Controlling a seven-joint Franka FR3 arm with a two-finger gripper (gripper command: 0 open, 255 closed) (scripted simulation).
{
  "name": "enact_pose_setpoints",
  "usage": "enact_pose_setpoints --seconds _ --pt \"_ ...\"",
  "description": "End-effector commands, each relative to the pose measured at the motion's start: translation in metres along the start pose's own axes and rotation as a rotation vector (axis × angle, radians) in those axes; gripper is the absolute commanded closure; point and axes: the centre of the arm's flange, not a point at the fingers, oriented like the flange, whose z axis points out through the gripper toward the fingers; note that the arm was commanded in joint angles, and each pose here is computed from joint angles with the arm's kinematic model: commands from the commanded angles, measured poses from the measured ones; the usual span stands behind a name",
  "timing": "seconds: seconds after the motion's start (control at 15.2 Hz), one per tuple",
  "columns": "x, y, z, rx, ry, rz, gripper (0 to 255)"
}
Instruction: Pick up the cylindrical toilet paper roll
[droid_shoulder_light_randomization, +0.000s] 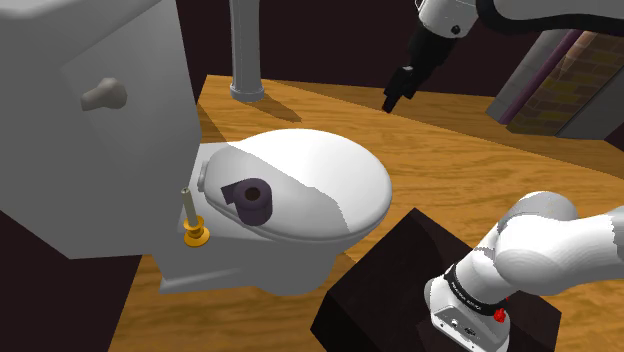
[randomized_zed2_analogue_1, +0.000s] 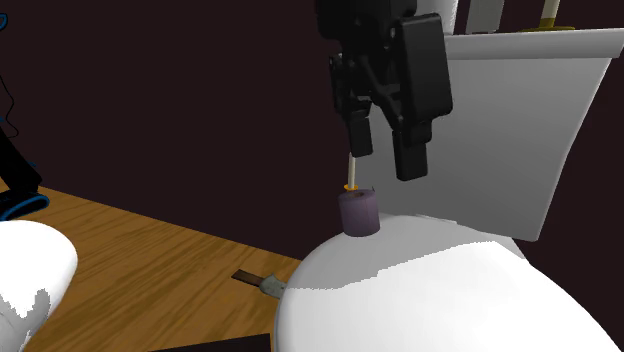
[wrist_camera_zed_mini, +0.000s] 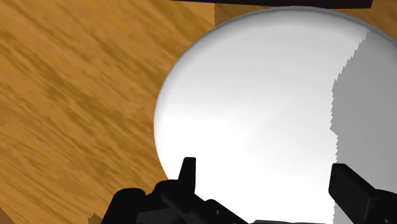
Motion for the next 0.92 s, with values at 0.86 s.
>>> enact_pose_setpoints --seconds 0.86 --pt "0.058 -0.178 0.078 -0.04 0.01 0.027 0"
